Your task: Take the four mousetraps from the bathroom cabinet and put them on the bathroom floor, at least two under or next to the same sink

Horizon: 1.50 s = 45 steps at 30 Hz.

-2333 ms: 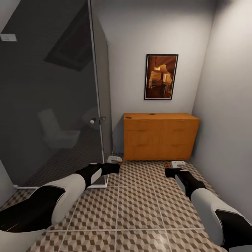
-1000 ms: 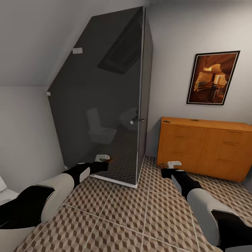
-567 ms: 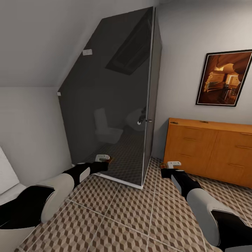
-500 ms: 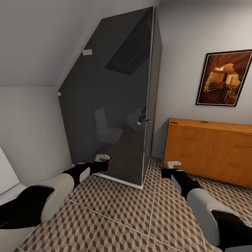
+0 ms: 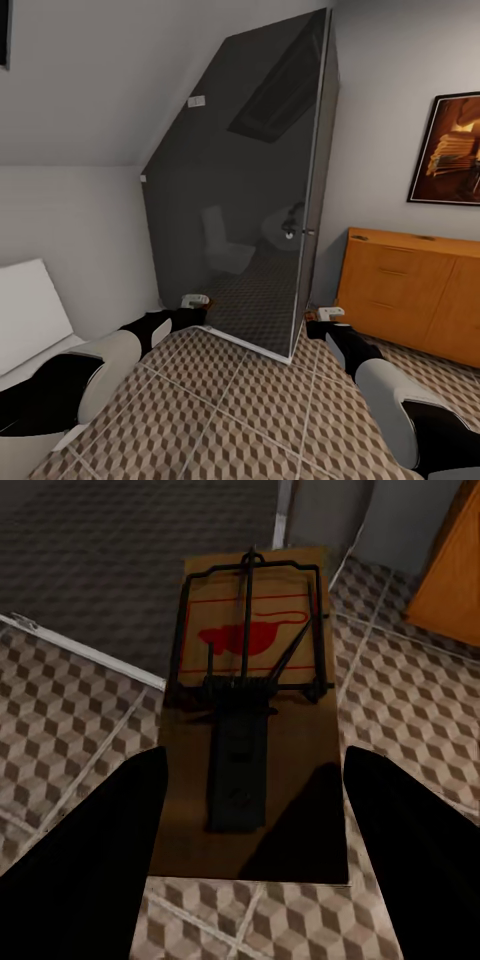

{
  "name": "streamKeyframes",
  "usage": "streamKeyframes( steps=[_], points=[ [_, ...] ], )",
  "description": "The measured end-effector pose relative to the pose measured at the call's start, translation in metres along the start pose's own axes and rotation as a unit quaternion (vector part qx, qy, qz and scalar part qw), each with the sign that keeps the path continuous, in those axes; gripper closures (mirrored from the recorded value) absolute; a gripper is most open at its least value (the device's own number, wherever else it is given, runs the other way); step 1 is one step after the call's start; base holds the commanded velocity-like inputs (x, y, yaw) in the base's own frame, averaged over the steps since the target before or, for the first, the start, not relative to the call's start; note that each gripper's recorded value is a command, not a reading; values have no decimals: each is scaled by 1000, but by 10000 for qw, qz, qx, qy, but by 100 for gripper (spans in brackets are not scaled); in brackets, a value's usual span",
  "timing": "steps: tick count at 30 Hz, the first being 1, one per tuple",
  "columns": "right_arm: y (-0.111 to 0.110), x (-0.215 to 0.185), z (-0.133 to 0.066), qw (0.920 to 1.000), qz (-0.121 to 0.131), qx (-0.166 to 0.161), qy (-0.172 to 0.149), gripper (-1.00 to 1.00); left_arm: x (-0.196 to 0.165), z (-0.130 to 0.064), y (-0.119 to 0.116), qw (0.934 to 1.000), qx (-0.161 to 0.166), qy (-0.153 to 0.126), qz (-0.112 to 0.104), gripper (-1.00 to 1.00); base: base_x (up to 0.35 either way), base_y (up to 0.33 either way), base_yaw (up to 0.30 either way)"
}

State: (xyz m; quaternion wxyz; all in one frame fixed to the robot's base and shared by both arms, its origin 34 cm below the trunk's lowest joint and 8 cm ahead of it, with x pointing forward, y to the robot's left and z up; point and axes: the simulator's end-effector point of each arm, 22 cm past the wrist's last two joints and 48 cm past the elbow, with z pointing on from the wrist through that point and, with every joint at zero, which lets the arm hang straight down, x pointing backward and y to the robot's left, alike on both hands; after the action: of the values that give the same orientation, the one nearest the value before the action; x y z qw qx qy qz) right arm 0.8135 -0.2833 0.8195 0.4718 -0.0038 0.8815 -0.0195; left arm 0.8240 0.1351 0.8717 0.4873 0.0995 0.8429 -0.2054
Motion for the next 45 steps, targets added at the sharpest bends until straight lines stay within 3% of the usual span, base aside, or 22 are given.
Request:
streamKeyframes(
  steps=[24, 40, 45],
  points=[
    [1, 0, 0, 10000, 1, -3, -2, 100, -1, -2, 5, 10000, -35, -9, 2, 100, 0, 0, 300],
    [13, 0, 0, 10000, 12, -83, -2, 100, -1, -1, 4, 10000, -22, -17, -44, 100, 0, 0, 300],
    [30, 5, 1, 9998, 7, -193, 53, 100, -3, -1, 3, 9998, -8, -74, -164, 100, 0, 0, 300]
  ],
)
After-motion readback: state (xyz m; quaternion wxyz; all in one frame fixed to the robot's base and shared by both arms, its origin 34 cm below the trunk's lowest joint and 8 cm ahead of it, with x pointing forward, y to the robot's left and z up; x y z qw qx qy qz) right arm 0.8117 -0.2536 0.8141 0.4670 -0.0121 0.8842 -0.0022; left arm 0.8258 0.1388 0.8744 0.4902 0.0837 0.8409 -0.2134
